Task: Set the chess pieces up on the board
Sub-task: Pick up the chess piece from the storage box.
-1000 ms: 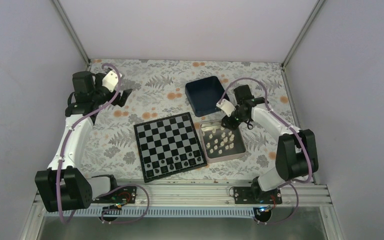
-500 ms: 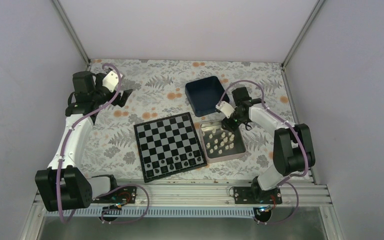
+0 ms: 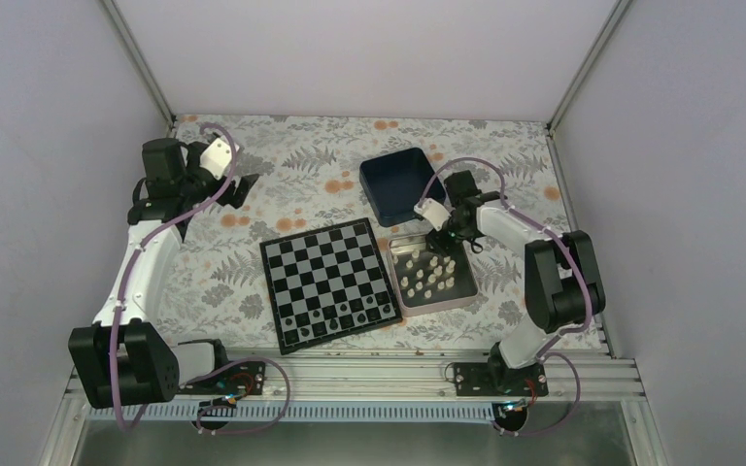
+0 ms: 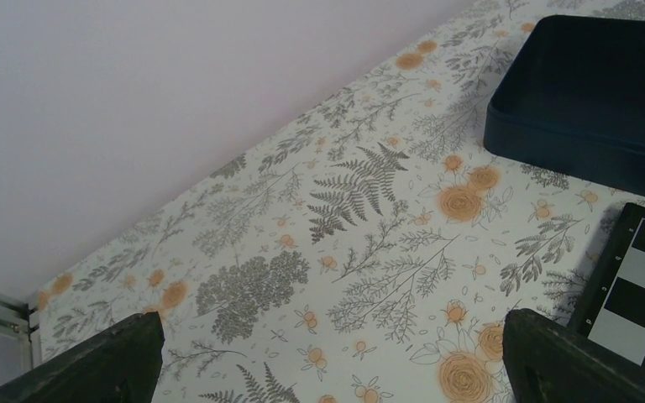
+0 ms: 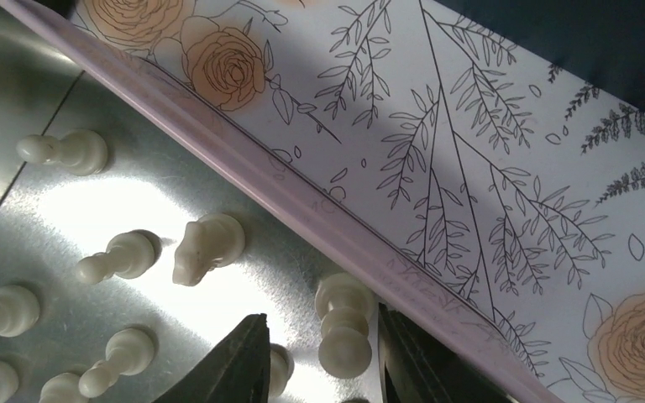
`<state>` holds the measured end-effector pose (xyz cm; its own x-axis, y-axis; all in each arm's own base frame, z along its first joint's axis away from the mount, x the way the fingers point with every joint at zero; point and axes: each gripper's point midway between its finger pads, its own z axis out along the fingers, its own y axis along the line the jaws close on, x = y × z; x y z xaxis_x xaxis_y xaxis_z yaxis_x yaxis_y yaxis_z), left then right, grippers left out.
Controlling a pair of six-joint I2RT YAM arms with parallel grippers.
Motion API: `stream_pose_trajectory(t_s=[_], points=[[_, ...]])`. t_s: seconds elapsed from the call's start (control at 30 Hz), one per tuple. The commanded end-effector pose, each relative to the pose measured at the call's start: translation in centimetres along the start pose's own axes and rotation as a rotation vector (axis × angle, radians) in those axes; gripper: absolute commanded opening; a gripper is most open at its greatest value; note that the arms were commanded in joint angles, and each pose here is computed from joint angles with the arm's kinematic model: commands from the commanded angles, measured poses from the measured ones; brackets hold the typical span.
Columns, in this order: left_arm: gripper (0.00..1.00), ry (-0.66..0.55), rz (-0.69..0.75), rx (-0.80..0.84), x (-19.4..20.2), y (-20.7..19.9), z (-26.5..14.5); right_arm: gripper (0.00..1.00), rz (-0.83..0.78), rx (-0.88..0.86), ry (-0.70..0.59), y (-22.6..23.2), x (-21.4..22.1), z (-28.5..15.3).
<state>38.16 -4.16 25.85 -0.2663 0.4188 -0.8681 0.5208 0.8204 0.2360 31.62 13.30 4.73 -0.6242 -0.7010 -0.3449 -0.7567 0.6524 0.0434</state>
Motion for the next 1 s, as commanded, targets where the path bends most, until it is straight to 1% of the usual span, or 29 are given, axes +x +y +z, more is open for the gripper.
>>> stream_pose_trajectory(t_s=[0.0, 0.13, 0.27, 0.43, 0.53, 0.67, 0.77, 0.83, 0.97], points=[[1.00, -0.025, 0.023, 0.023, -0.6, -0.1, 0.2, 0.33, -0.006, 0.007, -0.019, 0.2, -0.6, 0.4], [1.00, -0.023, 0.021, 0.027, -0.4, -0.2, 0.4, 0.25, -0.010, 0.007, -0.017, 0.3, -0.6, 0.4], [1.00, -0.022, 0.019, 0.036, -0.3, -0.4, 0.4, 0.14, -0.007, 0.007, -0.001, 0.4, -0.3, 0.3], [1.00, -0.027, 0.024, 0.034, -0.3, -0.5, 0.1, 0.10, -0.010, 0.027, 0.002, 0.4, -0.3, -0.9], [1.00, -0.031, 0.027, 0.035, -0.4, -0.6, 0.0, 0.09, -0.024, 0.043, -0.016, 0.4, -1.3, -2.5], [1.00, -0.040, 0.031, 0.035, -0.8, -0.6, -0.3, 0.09, -0.071, 0.064, -0.049, 0.9, -4.2, -5.2], [1.00, -0.051, 0.042, 0.022, -1.3, -0.5, -0.7, 0.09, -0.132, 0.052, -0.055, 2.3, -6.7, -6.7], [1.00, -0.053, 0.047, 0.002, -1.3, -0.1, -0.9, 0.09, -0.178, 0.035, -0.073, 3.4, -8.9, -7.2], [1.00, -0.047, 0.045, -0.023, -1.1, 0.5, -1.1, 0.08, -0.275, -0.030, -0.091, 6.1, -13.5, -6.4]])
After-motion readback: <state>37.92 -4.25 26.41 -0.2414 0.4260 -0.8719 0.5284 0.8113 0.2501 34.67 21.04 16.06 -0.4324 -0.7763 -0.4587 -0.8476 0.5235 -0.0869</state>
